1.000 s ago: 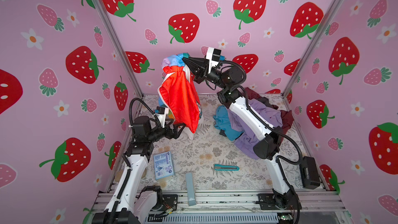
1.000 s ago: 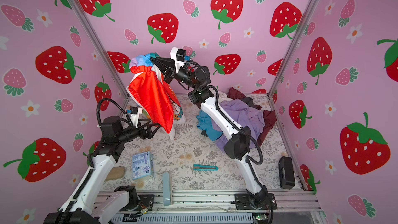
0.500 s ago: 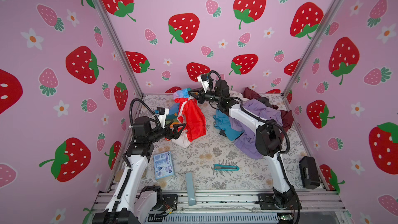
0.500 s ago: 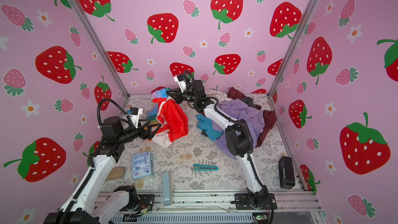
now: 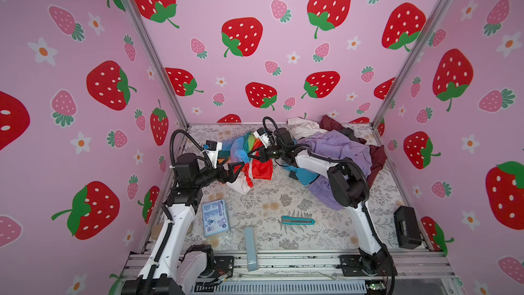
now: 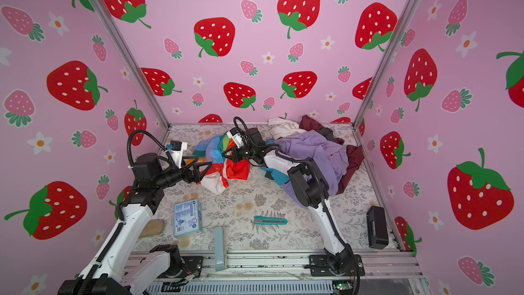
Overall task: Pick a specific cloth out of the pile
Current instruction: 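Lower the cloth onto the open mat near the left gripper and release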
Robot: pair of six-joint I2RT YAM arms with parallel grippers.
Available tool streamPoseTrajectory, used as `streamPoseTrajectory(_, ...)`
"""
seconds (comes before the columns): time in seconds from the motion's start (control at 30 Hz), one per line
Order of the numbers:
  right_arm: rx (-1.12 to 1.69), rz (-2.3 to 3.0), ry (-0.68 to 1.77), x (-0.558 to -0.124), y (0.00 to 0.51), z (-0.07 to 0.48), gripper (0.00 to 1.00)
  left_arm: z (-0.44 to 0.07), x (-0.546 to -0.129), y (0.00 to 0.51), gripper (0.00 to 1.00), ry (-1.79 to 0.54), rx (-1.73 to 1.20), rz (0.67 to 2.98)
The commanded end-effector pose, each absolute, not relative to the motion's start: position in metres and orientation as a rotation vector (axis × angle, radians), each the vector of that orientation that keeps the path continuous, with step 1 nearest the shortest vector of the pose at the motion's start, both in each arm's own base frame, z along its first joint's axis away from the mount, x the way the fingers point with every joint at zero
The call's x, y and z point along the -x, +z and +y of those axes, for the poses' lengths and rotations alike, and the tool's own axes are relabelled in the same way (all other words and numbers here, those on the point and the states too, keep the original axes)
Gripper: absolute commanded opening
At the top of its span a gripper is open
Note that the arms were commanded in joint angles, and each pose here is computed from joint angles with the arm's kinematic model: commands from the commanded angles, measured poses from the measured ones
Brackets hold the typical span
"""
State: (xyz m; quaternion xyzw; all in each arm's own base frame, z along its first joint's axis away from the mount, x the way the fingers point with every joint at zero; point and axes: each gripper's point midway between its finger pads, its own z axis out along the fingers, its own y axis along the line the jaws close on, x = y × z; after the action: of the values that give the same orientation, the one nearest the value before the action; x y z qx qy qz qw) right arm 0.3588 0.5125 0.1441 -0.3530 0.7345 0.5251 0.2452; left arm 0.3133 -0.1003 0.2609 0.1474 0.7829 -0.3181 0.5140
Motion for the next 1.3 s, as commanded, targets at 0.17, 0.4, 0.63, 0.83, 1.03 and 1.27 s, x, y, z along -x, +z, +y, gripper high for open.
streamPoseTrajectory(0.17, 0.983, 2.218, 1.387, -0.348, 0.084, 0.506, 0.27, -0.101, -0.315, 0.259, 0.99, -0.772, -0.366, 1.872)
streamPoseTrajectory(0.4, 0.956, 2.269, 1.386, -0.359, 0.059, 0.519, 0.42, -0.099, -0.317, 0.257, 0.99, -0.765, -0.355, 1.88)
streamPoseTrajectory(0.63, 0.928, 2.245, 1.445, -0.365, 0.055, 0.538, 0.34, -0.096, -0.32, 0.257, 0.99, -0.747, -0.342, 1.878)
streamPoseTrajectory(0.83, 0.905, 2.181, 1.537, -0.376, 0.061, 0.559, 0.34, -0.094, -0.324, 0.254, 0.99, -0.752, -0.327, 1.888)
streamPoseTrajectory(1.03, 0.873, 2.113, 1.627, -0.384, 0.067, 0.575, 0.38, -0.095, -0.326, 0.256, 0.99, -0.776, -0.329, 1.888)
streamPoseTrajectory(1.27, 0.903, 2.073, 1.634, -0.383, 0.081, 0.577, 0.5, -0.096, -0.329, 0.251, 0.99, -0.802, -0.322, 1.907)
